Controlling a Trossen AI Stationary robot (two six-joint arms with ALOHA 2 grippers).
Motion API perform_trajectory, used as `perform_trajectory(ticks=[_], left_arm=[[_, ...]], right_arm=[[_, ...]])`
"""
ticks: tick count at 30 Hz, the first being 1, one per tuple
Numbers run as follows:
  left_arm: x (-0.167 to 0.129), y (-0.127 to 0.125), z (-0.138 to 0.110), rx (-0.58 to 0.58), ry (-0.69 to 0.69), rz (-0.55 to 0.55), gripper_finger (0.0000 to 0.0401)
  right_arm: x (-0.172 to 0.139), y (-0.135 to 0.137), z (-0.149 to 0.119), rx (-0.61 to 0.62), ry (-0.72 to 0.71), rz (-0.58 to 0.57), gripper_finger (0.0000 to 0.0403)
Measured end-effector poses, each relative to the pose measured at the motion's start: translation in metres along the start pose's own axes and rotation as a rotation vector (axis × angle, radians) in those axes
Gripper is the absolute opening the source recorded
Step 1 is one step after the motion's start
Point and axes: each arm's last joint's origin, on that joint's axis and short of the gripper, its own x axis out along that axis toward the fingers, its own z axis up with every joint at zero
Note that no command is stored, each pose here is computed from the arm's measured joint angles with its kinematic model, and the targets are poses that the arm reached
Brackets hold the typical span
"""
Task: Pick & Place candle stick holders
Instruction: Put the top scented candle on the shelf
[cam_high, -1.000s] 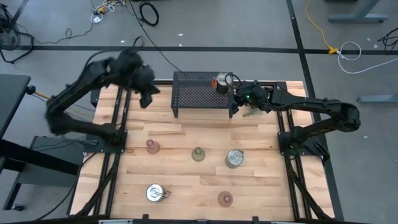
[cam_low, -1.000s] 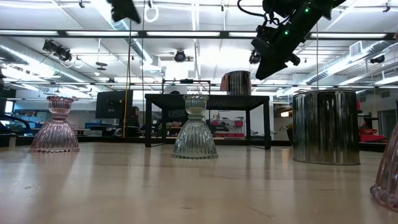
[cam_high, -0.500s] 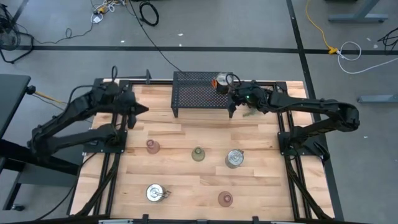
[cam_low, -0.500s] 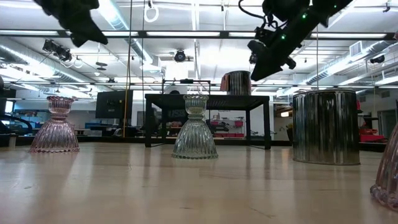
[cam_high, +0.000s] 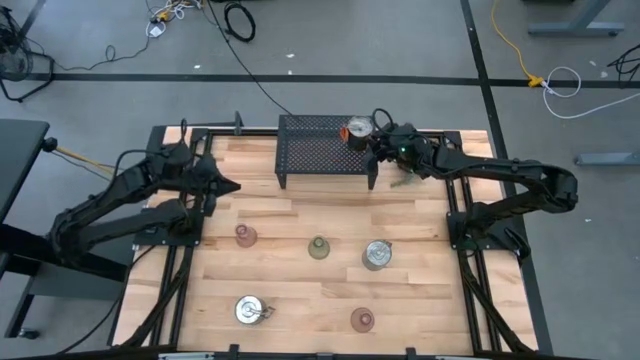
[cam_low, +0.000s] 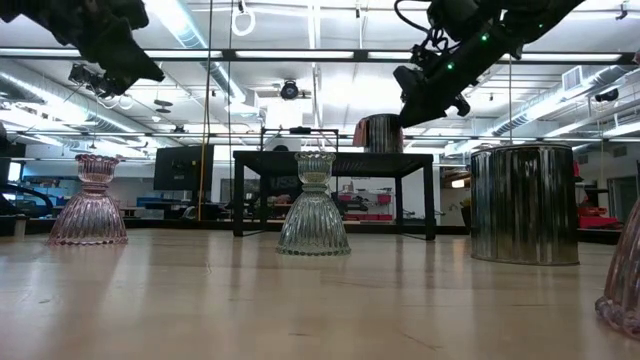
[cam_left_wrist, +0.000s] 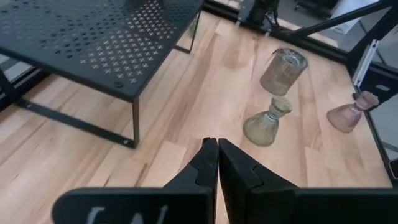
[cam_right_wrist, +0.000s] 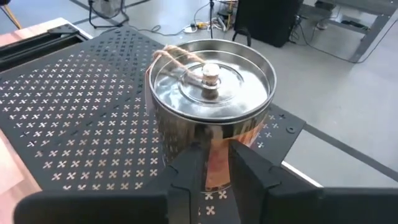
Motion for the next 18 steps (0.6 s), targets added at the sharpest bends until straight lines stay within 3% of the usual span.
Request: perform_trajectory(ticks=[9,18], left_arm=[[0.013,-0.003,-0.004,0.027,-0.044,-0.063,0.0016],[0.034,-0.01,-0.014,0.056,-0.152,-0.248,0.0016]], right_arm=[[0.009,-0.004,0.001,0.006,-0.018,-0.019,0.0082],[0.01,-0.004,0.005,0.028,-0.061,-0.017,0.0082]])
